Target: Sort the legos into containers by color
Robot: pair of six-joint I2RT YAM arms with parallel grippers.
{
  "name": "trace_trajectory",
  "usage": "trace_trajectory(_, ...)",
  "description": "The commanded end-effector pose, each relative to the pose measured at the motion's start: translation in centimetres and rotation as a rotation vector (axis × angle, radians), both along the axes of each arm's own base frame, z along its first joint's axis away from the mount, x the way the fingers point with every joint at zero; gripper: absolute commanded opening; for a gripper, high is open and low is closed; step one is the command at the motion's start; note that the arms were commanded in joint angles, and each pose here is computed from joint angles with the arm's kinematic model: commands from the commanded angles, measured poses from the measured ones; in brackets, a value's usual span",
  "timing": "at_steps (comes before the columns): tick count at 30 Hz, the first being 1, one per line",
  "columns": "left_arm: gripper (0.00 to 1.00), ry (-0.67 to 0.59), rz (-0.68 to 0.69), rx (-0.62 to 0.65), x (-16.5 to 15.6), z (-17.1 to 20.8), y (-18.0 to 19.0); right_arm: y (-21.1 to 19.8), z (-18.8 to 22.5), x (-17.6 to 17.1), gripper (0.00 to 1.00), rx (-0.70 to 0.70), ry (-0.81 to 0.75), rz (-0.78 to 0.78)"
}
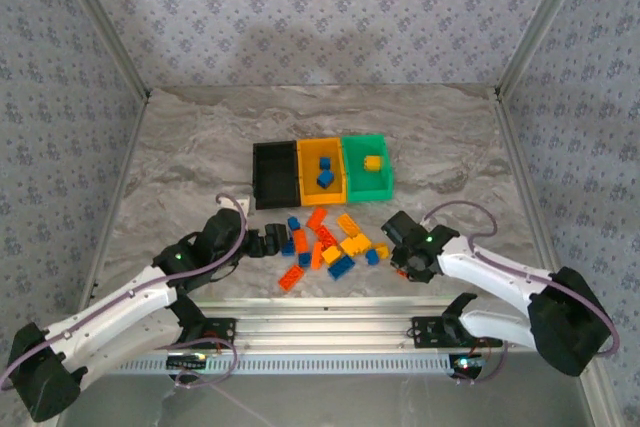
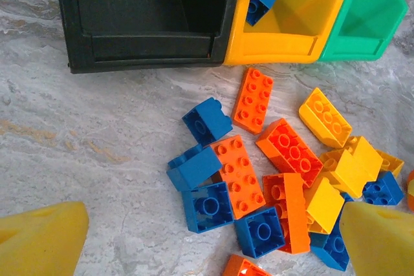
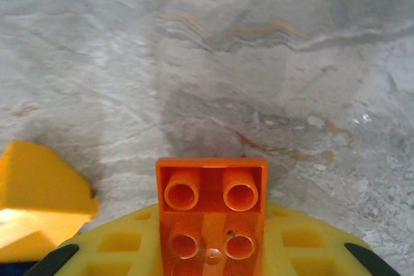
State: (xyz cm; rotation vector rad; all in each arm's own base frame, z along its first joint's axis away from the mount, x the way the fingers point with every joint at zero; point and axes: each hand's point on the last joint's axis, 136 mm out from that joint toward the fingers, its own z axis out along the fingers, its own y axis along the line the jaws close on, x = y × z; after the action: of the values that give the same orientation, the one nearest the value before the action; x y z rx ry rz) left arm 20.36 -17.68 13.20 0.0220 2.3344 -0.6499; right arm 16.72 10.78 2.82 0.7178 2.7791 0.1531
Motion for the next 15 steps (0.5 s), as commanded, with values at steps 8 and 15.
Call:
trace_trajectory(8,1.00,0.027,0.052,-0.033,-1.1,-0.3,1.8,12.0,11.2,8.2,0.14,0.123,-0.299,0.456)
trace_trajectory(15,0.99,0.095,0.032,-0.017,-2.3,-1.0,2.2,24.9,15.0,13.6,0.16,0.152,-0.376,0.768)
